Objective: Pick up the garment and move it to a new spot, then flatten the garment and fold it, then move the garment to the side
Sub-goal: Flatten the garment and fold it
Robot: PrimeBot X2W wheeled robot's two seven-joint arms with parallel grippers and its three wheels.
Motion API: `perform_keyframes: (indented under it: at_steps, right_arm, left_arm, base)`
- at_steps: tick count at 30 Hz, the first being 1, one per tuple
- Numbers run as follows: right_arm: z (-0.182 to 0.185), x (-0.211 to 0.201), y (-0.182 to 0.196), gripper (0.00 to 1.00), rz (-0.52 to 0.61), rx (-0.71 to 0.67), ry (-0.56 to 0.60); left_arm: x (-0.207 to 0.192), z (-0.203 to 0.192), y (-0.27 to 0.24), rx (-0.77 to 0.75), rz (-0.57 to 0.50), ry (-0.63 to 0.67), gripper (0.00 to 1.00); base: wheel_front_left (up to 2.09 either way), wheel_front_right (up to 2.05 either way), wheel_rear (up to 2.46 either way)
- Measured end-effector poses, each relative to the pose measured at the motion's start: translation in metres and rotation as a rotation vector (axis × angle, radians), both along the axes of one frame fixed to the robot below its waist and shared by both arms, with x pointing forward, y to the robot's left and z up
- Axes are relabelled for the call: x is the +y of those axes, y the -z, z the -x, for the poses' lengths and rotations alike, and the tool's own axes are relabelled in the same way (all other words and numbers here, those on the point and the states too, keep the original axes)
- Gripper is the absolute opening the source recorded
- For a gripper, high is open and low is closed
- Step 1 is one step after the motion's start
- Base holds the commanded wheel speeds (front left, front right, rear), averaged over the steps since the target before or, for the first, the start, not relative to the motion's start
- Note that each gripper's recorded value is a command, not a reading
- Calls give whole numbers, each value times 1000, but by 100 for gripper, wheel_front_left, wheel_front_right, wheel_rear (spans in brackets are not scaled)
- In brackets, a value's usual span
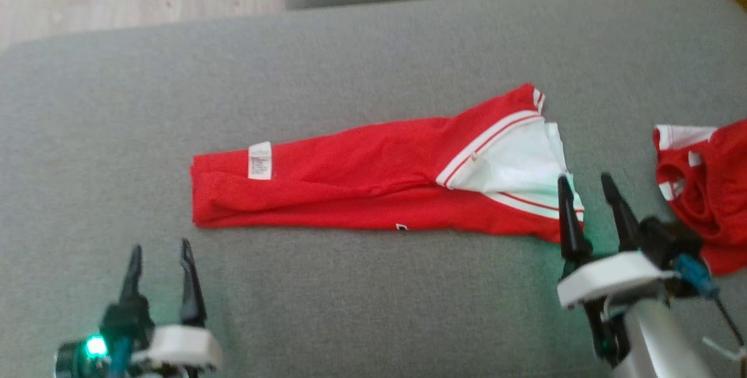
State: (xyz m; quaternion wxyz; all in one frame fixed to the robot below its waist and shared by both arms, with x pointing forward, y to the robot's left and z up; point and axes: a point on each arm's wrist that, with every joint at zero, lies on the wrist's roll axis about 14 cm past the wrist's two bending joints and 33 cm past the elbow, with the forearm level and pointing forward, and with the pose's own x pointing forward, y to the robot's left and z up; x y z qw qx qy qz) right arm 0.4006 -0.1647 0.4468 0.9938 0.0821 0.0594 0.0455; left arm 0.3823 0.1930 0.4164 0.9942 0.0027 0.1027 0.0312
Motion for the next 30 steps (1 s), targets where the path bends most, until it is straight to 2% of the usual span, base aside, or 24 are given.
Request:
perform_keyframes:
  at_steps: [7,12,16,23,29,30]
  right_arm:
    - [23,11,8,100,-18,30,-23]
    - [25,19,12,100,-19,47,-43]
    - [13,16,26,100,6,93,-38]
    - [-47,4,28,100,82,121,-13]
    - [-37,-6,82,100,65,324,30]
    - [-37,-6,82,100,65,324,30]
  left_arm:
    - [1,44,4,21,-10,-7,100]
    - [-3,57,8,34,-1,-4,100]
    - [-6,56,16,62,10,2,100]
    - [-14,35,21,73,40,21,100]
    - [-12,35,33,114,53,7,100]
    - [-12,35,33,114,53,7,100]
  base:
    - [0,0,0]
    - [0,0,0]
    - [0,0,0]
    - [0,0,0]
    - [0,0,0]
    - [0,0,0]
